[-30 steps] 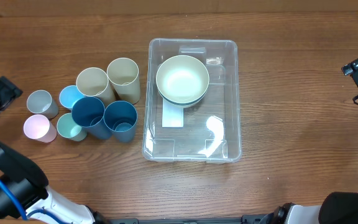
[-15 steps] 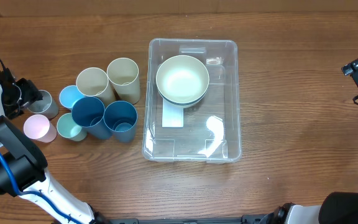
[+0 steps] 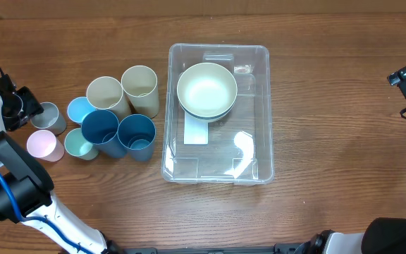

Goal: Pack container
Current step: 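Grasp the small grey cup with the left gripper, then carry the grey cup into the bin's right side and release, then grasp the pink cup with the left gripper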

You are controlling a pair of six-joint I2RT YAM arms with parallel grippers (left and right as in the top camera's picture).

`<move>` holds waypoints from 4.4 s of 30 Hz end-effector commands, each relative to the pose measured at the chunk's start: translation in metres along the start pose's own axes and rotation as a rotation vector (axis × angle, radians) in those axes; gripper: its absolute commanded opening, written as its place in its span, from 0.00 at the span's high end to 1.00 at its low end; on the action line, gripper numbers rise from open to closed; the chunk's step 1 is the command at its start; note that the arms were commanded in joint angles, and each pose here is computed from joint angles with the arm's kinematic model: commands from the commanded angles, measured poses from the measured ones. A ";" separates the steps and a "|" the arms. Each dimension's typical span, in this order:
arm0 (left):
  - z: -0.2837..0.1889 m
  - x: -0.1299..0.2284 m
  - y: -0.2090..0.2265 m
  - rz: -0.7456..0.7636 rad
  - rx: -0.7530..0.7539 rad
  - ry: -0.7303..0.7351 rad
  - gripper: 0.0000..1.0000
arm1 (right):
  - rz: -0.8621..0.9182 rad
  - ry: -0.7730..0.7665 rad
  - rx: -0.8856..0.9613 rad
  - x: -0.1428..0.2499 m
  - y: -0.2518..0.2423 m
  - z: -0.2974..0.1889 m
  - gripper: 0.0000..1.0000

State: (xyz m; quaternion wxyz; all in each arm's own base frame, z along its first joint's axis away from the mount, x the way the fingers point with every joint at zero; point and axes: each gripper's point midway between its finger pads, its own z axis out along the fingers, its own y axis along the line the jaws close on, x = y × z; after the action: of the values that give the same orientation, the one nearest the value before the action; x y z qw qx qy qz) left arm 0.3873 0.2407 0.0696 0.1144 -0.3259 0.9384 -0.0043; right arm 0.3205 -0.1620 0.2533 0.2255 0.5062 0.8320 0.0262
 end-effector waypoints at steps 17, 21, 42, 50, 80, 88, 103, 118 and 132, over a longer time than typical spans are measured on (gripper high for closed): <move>0.021 0.005 0.006 0.020 -0.019 -0.002 0.96 | 0.007 -0.007 -0.005 -0.002 0.001 -0.001 0.00; 0.020 0.000 0.007 0.019 -0.022 -0.021 0.96 | 0.007 -0.007 -0.005 -0.002 0.001 -0.001 0.00; -0.291 0.145 -0.284 0.772 0.511 -0.313 0.96 | 0.007 -0.007 -0.005 -0.002 0.001 -0.001 0.00; -0.225 0.291 -0.375 1.040 0.346 -0.111 0.96 | 0.007 -0.007 -0.005 -0.002 0.001 -0.001 0.00; -0.188 0.315 -0.419 1.104 0.234 -0.074 0.55 | 0.007 -0.007 -0.005 -0.002 0.001 -0.001 0.00; -0.297 0.187 -0.303 0.767 0.076 -0.366 0.36 | 0.007 -0.007 -0.005 -0.002 0.001 -0.001 0.00; -0.204 0.052 -0.038 -0.116 -0.080 -0.009 0.33 | 0.007 -0.007 -0.005 -0.002 0.001 -0.001 0.00; -0.081 0.090 0.039 -0.300 -0.073 0.228 0.30 | 0.007 -0.007 -0.005 -0.002 0.001 -0.001 0.00; -0.010 0.104 0.055 -0.248 -0.118 0.180 0.50 | 0.007 -0.007 -0.005 -0.002 0.001 -0.001 0.00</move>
State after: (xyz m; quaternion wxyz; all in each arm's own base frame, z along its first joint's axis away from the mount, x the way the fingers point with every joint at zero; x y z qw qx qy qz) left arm 0.2789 0.2198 0.0631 0.0143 -0.4526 0.8916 -0.0041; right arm 0.3206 -0.1617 0.2533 0.2254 0.5060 0.8321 0.0273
